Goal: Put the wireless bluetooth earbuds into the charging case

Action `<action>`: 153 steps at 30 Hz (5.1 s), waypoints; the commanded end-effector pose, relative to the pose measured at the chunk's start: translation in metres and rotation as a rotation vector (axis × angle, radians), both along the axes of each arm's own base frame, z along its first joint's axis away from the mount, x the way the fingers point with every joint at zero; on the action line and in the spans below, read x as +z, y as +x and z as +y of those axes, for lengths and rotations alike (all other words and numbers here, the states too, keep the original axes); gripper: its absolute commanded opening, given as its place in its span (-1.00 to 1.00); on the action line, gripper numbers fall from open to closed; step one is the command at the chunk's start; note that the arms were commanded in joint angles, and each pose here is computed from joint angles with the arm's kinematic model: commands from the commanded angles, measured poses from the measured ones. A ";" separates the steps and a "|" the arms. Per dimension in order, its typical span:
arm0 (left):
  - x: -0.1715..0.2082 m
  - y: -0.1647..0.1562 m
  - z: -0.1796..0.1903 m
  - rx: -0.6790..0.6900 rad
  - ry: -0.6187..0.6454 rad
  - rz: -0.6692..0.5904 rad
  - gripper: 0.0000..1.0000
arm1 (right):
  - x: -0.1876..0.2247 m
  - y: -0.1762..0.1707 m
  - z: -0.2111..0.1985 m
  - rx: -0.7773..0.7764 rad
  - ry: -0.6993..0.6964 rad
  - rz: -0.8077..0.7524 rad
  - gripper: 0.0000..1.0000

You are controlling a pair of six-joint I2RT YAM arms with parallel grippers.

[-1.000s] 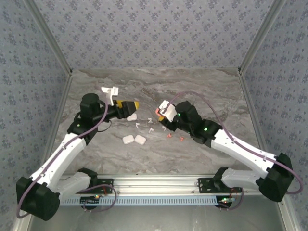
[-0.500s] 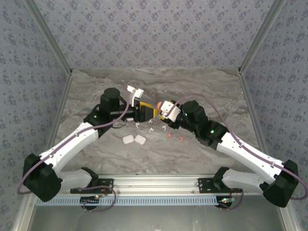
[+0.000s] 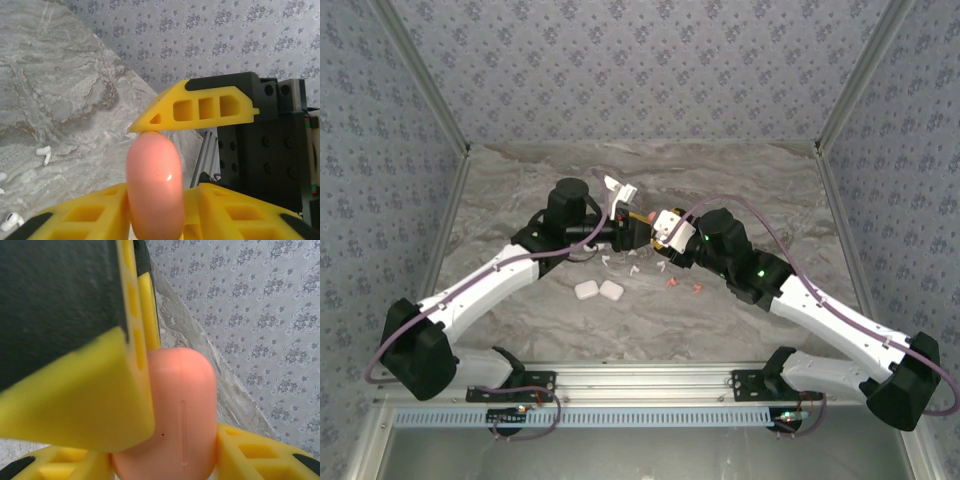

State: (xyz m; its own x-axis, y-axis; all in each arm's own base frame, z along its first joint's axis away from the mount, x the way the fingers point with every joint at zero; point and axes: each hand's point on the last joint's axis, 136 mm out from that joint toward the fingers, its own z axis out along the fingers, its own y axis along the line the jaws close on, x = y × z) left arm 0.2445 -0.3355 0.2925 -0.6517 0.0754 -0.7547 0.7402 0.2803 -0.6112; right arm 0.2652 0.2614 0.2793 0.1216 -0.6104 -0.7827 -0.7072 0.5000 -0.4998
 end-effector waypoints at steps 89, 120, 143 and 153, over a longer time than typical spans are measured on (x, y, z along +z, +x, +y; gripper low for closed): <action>0.042 -0.030 0.058 0.247 -0.148 -0.650 -1.00 | -0.188 0.013 -0.044 -0.398 0.250 1.065 -0.01; 0.038 -0.030 0.060 0.252 -0.130 -0.638 -1.00 | -0.263 0.002 -0.030 -0.461 0.016 1.173 -0.30; 0.031 -0.028 0.057 0.247 -0.131 -0.611 -1.00 | -0.144 0.017 -0.048 -0.393 0.132 0.810 -0.58; 0.022 -0.026 0.037 0.163 -0.142 -0.579 -1.00 | 0.015 -0.004 -0.053 -0.184 0.251 0.333 -0.58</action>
